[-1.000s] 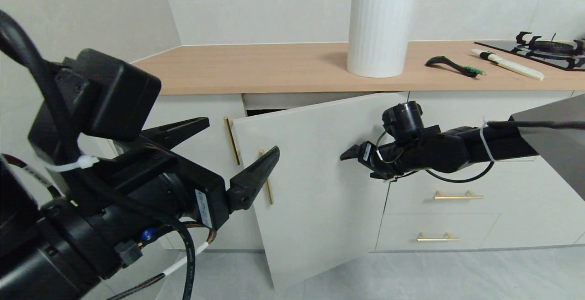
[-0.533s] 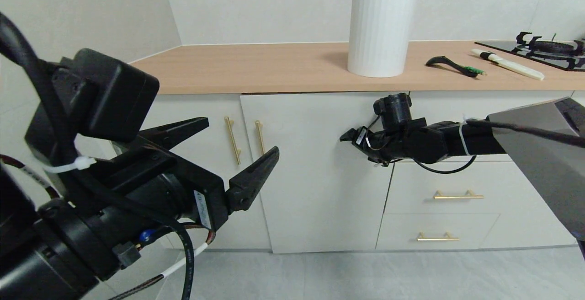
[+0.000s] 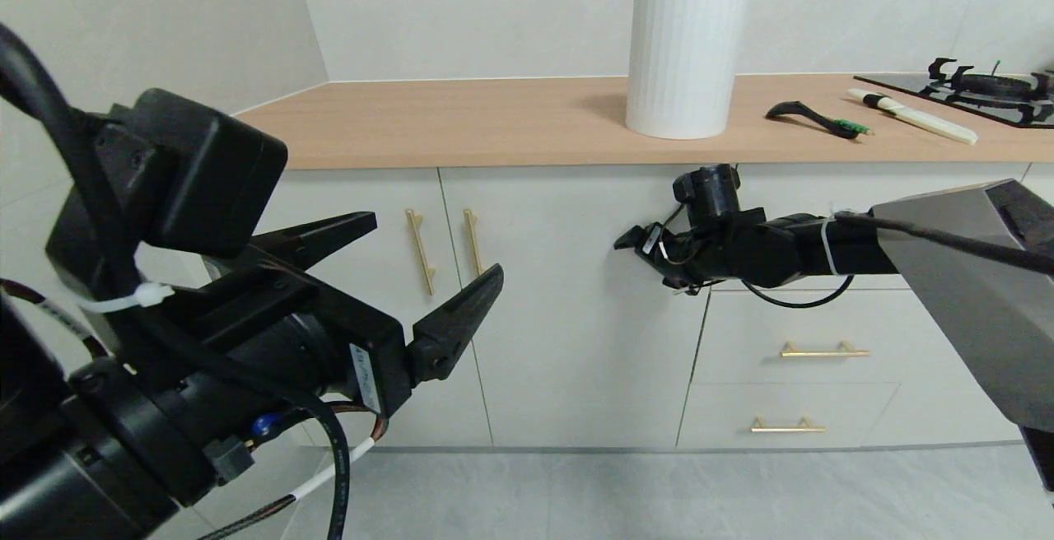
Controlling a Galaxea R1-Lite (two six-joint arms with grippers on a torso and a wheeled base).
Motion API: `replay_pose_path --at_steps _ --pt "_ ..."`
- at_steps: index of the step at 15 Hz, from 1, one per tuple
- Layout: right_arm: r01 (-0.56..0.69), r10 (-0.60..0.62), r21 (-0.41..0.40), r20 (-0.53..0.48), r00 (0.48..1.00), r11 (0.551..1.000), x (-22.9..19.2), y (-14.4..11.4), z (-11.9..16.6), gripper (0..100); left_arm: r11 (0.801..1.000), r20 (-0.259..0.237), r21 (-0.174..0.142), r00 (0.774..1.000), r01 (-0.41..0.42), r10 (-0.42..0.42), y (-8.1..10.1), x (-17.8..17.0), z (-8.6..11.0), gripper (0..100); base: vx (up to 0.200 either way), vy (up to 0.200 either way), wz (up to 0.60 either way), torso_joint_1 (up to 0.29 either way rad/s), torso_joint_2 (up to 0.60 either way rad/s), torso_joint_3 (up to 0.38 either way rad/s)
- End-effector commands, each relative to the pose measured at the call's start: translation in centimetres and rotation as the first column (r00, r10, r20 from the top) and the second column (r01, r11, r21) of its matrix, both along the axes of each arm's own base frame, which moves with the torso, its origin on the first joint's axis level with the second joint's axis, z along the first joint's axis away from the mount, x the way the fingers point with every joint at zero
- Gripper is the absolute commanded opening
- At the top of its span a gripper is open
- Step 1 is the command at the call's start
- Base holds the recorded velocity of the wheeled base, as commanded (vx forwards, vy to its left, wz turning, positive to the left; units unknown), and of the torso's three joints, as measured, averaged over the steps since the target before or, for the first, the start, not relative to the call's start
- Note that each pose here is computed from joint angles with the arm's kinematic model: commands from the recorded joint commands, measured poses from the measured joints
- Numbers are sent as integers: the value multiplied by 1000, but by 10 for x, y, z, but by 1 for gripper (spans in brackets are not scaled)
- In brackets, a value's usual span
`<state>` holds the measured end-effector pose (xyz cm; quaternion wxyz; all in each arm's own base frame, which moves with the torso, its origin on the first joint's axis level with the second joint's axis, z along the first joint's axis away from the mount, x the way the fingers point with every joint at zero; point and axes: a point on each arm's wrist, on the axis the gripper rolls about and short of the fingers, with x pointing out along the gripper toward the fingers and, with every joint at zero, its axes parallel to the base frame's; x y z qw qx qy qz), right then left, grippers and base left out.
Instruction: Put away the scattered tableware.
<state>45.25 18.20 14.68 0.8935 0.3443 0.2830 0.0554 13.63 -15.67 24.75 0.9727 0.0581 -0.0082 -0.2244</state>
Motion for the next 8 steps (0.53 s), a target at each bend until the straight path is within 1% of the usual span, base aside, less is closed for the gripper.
replay_pose_path --at_steps 1,2,3,4,5,6,7,8 --pt "0 0 13 14 1000 1000 -20 -4 24 100 1000 0 -1 1000 0 0 0 0 0 100 0 0 0 0 0 0" --pt "-22 22 16 26 999 1000 -42 -2 42 100 1000 0 -1 1000 0 0 0 0 0 100 0 0 0 0 0 0" --pt "-28 27 17 32 999 999 -49 -3 49 100 1000 1 -2 1000 1 -1 1 -1 0 100 0 0 0 0 0 0" --pt "-59 58 21 64 996 998 -93 -8 80 100 1000 16 -21 1000 -13 13 7 -2 6 100 0 0 0 0 0 0" --pt "-98 96 9 113 989 995 -138 -19 107 100 998 34 -43 998 -52 53 18 -1 11 100 0 0 0 0 0 0" --pt "-118 119 -18 157 980 993 -174 -32 124 100 995 39 -50 996 -84 86 26 0 12 100 0 0 0 0 0 0" --pt "-115 124 -52 204 971 992 -208 -46 136 100 993 30 -38 993 -116 117 36 0 5 100 0 0 0 0 0 0" --pt "-88 105 -85 237 966 993 -231 -58 140 100 989 21 -27 989 -145 146 44 -1 -1 100 0 0 0 0 0 0"
